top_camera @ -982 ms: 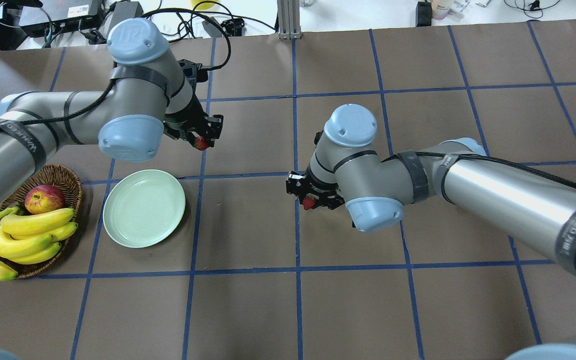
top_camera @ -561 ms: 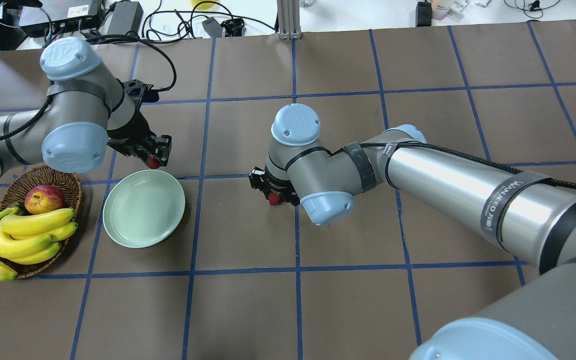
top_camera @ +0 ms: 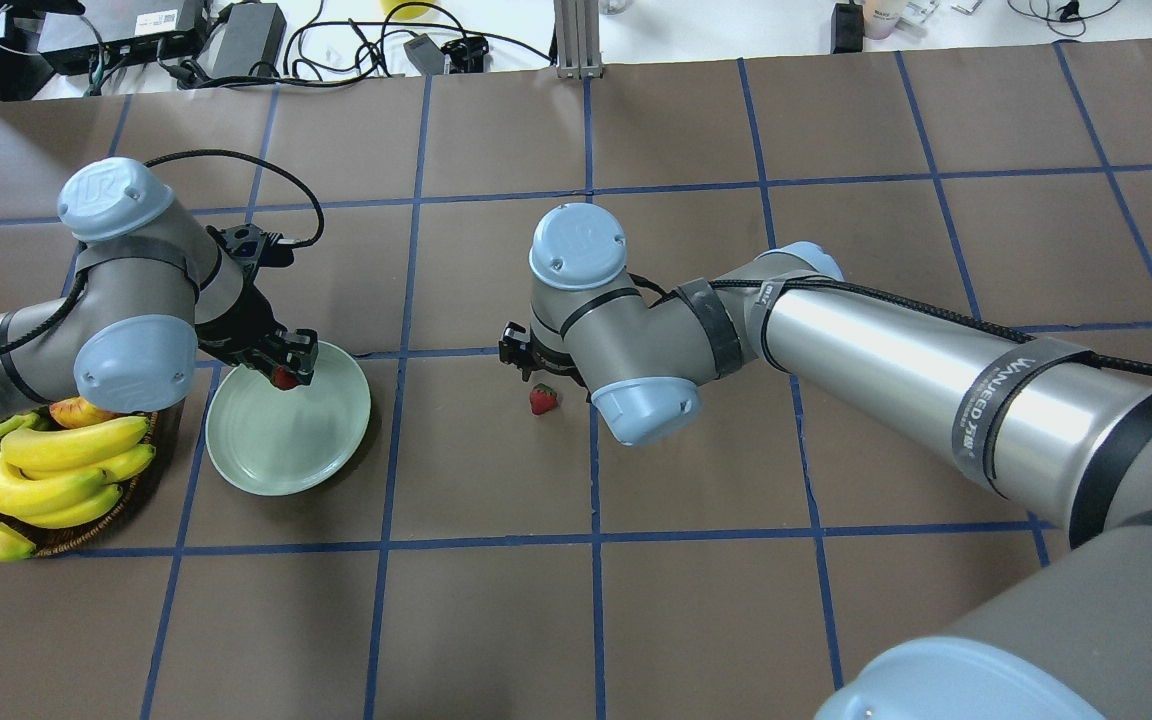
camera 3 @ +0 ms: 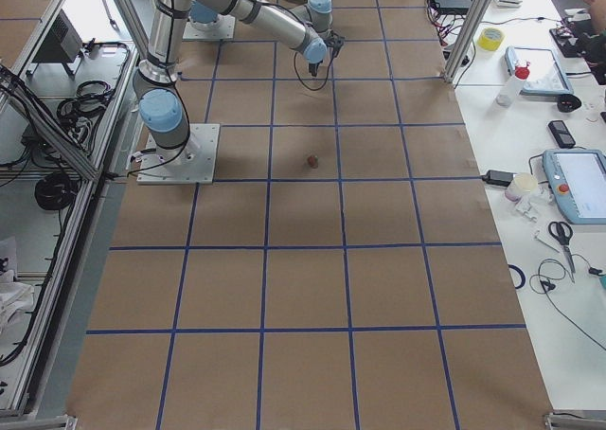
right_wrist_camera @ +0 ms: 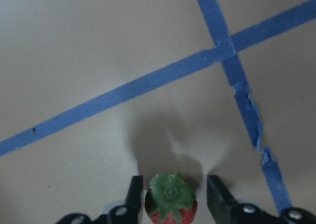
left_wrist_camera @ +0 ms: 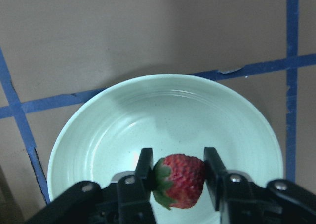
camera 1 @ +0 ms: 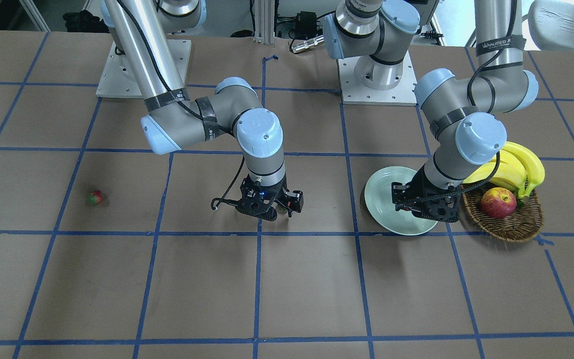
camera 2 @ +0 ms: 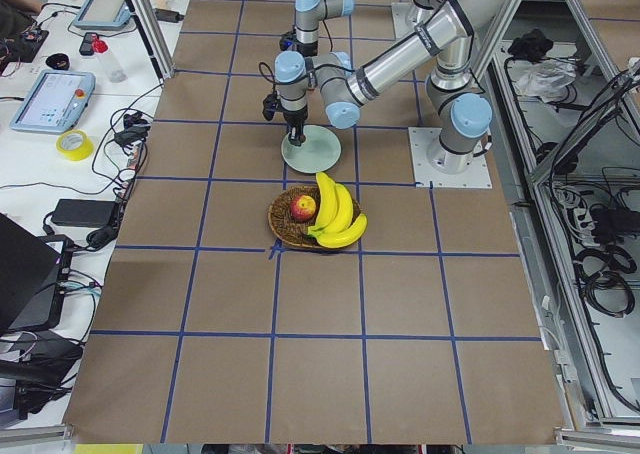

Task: Collect all strawberries into plate
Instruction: 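Drop the strawberry on the plate with left gripper while right sets another centrally, then grasp the center strawberry with the left gripper while the right grasps the last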

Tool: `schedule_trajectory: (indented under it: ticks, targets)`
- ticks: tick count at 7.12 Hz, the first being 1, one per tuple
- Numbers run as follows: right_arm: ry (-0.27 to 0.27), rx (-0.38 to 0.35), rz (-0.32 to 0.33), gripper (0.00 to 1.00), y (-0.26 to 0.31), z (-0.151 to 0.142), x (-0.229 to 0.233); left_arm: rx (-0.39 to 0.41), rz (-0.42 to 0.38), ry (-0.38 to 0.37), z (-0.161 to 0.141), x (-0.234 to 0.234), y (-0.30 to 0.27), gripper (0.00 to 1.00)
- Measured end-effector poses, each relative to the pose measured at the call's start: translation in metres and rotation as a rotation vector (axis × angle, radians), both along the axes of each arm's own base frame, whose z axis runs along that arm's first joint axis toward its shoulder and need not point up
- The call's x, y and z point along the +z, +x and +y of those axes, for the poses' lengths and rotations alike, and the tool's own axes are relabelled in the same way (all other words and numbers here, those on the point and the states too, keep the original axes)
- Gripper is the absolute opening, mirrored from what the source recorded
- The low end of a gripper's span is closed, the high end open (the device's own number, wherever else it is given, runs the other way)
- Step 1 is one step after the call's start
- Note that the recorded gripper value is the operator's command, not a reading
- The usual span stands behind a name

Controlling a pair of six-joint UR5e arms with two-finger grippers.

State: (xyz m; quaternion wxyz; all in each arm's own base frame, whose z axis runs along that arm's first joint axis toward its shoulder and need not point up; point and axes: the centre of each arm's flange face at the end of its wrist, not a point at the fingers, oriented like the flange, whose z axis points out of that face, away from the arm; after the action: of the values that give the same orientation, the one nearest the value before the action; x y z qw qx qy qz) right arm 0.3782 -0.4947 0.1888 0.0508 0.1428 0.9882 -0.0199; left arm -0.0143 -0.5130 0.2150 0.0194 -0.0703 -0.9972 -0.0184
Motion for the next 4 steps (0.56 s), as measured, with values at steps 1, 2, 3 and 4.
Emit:
schedule_trajectory:
  ticks: [1, 2, 3, 4]
  targets:
    - [-0.007, 0.050, 0.030, 1.00, -0.027, -0.010, 0.018, 0.003, -0.001, -0.009, 0.000, 0.000, 0.000, 1.00]
    - [0.011, 0.082, 0.052, 1.00, -0.067, -0.023, 0.037, 0.003, -0.005, -0.031, -0.005, 0.009, 0.001, 1.00]
    - [0.039, 0.120, 0.067, 1.00, -0.112, -0.030, 0.053, 0.001, -0.009, -0.054, -0.013, 0.023, -0.003, 1.00]
    - [0.060, 0.179, 0.086, 1.00, -0.155, -0.032, 0.060, 0.014, -0.011, -0.065, -0.017, 0.036, -0.023, 1.00]
